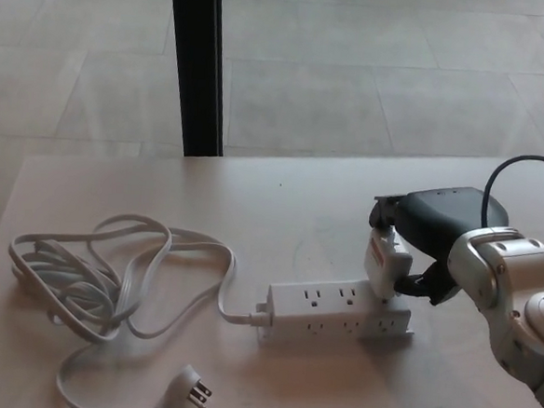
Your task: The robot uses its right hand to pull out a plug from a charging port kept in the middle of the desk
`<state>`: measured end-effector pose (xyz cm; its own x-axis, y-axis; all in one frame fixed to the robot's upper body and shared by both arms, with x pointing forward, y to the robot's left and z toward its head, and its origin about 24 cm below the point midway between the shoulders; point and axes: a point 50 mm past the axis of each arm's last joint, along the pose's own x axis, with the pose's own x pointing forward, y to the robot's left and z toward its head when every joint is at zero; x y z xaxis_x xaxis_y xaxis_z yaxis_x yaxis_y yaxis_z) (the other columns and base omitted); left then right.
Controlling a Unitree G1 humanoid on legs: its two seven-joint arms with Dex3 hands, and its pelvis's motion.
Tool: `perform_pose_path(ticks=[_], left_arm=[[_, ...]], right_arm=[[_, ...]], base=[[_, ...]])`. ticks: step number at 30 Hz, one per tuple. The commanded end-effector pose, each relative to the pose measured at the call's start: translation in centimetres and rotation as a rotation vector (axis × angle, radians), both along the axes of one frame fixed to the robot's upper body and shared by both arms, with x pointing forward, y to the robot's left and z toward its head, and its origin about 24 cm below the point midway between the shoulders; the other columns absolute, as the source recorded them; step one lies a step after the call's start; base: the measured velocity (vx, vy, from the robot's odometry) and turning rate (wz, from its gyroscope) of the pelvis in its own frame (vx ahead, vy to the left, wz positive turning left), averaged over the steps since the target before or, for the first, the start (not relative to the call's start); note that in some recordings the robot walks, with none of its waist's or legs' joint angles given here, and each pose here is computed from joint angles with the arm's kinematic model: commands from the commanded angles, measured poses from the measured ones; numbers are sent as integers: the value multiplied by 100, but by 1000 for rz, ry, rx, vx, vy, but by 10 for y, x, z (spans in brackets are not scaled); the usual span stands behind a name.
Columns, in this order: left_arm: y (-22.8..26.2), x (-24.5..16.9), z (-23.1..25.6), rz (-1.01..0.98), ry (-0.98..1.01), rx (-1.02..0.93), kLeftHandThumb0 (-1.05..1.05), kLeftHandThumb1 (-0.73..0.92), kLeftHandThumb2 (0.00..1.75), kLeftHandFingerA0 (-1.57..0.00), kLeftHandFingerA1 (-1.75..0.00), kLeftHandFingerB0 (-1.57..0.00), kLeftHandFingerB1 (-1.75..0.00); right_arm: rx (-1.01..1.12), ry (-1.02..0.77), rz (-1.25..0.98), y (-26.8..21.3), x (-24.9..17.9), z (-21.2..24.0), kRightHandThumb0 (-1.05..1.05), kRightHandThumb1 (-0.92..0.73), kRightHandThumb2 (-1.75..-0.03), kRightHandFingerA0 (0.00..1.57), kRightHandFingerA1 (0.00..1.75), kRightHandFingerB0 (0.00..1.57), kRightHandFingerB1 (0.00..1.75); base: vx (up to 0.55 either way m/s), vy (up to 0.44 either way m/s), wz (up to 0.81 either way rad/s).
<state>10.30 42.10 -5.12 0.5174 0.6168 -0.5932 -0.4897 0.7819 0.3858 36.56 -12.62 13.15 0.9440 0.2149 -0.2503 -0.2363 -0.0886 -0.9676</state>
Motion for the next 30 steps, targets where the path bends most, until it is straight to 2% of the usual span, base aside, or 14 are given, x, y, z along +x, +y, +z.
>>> perform_pose_path(ticks=[1, 3, 7, 9, 10, 14, 15, 18, 21, 22, 24, 25, 28, 30], left_arm=[[3, 0, 4, 16, -26, 13, -87, 92, 79, -77, -55, -56, -43], [4, 0, 4, 12, -24, 11, -90, 92, 84, -76, -57, -54, -44], [4, -2, 4, 11, -25, 15, -89, 92, 81, -75, -54, -55, -43], [4, -2, 3, 15, -25, 11, -88, 92, 82, -75, -55, -55, -42], [3, -3, 3, 20, -27, -2, -89, 92, 83, -76, -56, -53, -42], [3, -2, 3, 25, -30, 2, -92, 79, 94, -75, -58, -56, -48], [3, -2, 3, 24, -32, 2, -86, 92, 78, -78, -55, -58, -44], [3, -2, 3, 19, -36, 0, -88, 92, 80, -75, -54, -57, -45], [3, -2, 3, 18, -38, 1, -88, 92, 79, -77, -56, -58, -45], [3, -2, 3, 20, -41, -1, -93, 79, 96, -75, -60, -56, -50], [3, -2, 3, 18, -34, 6, -93, 79, 96, -76, -60, -55, -49], [3, -2, 3, 18, -34, 6, -87, 92, 77, -75, -53, -56, -42], [4, -5, 3, 29, -33, 3, -86, 92, 78, -77, -54, -59, -44], [4, -5, 3, 21, -30, 10, -93, 79, 93, -77, -58, -56, -48]], right_arm=[[-19, 2, -74, -17, 6, 13, -41, -72, -75, 87, 171, 72, 94], [-7, -9, -49, -16, 5, 15, -37, -71, -76, 88, 172, 73, 121], [-2, -31, -12, -13, 2, 16, -41, -64, -77, 88, 169, 76, 87], [-6, -41, -8, -11, 2, 17, -42, -63, -78, 90, 169, 78, 86], [5, -41, -4, -10, 1, 16, -40, -63, -81, 93, 171, 81, 109], [23, -48, -4, -8, 2, 21, -41, -66, -75, 90, 168, 75, 89], [23, -57, 4, -8, 2, 22, -43, -71, -74, 87, 165, 69, 77], [11, -69, 0, -8, 3, 29, -39, -74, -75, 81, 164, 65, 68], [23, -78, 5, -10, 4, 33, -37, -71, -79, 85, 165, 67, 65], [25, -91, 6, -11, 4, 36, -36, -68, -81, 87, 167, 66, 65], [26, -109, 0, -18, 4, 42, -35, -64, -78, 88, 173, 73, 82], [26, -109, 1, -18, 4, 42, -29, -62, -80, 89, 175, 74, 79], [-13, -95, -64, -28, 8, 50, -39, -68, -73, 87, 173, 71, 62], [16, -139, -79, -45, 7, 54, -31, -56, -94, 94, 174, 75, 55]], base=[[0, 0, 0], [0, 0, 0], [0, 0, 0], [0, 0, 0], [0, 0, 0], [0, 0, 0], [0, 0, 0], [0, 0, 0], [0, 0, 0], [0, 0, 0], [0, 0, 0], [0, 0, 0], [0, 0, 0], [0, 0, 0]])
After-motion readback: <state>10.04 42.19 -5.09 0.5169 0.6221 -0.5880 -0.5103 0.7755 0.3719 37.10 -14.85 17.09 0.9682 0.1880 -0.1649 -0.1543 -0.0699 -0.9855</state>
